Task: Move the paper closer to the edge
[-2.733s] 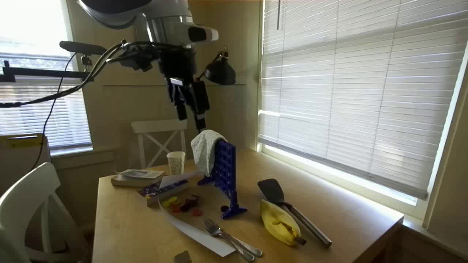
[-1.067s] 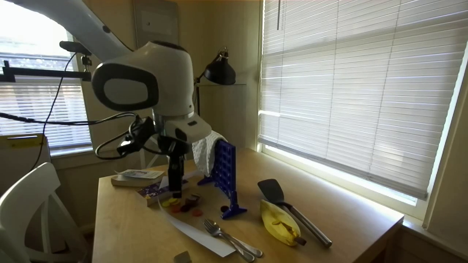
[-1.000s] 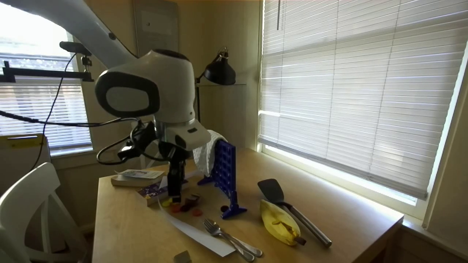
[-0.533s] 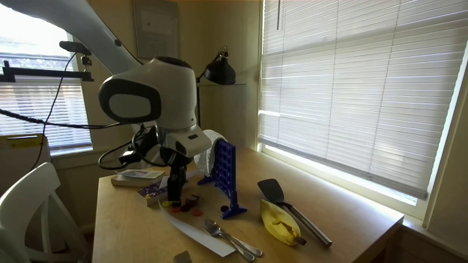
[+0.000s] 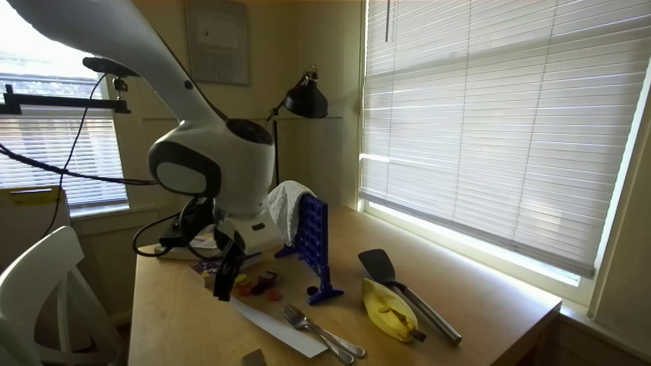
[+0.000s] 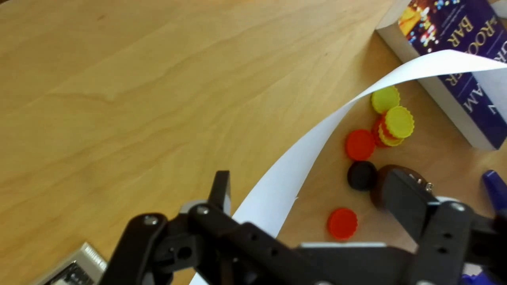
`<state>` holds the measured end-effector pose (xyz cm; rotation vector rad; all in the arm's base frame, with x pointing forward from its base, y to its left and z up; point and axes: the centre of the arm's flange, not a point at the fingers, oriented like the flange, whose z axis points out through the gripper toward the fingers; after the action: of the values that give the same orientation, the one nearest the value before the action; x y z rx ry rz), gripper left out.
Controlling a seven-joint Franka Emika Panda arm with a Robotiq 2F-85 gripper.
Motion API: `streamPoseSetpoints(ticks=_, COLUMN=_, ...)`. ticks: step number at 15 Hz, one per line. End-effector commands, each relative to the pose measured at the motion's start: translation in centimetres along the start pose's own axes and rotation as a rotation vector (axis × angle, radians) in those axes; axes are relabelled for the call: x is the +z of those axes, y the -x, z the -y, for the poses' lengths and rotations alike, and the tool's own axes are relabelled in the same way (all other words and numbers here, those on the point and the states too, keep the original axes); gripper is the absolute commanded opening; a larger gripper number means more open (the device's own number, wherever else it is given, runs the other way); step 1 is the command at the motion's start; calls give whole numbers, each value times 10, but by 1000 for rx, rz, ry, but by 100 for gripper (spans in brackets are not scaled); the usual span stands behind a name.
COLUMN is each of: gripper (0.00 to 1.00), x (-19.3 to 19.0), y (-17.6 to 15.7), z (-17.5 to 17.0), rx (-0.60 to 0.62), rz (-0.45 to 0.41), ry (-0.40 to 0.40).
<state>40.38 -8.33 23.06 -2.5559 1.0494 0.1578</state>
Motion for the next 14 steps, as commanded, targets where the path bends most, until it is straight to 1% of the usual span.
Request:
streamPoseSetpoints(ticks=1, gripper=100, x=20, y=-27, z=4, rx=60, rz=48, ry=-73)
streamPoseSetpoints(ticks=3, gripper=100, x=28, y=-36, z=4, rx=87, rz=40, ry=-100)
streamPoseSetpoints(ticks=6, gripper=100, x=44, y=-43, z=1, rx=124, rz=43, ry=-107)
streamPoseSetpoints(ticks=11, gripper=100, x=69, y=-44, z=-1, rx=145, rz=58, ry=-96)
streamPoseSetpoints(ticks=14, gripper=100, x=77, y=-47, z=3, rx=136, rz=40, ry=-128)
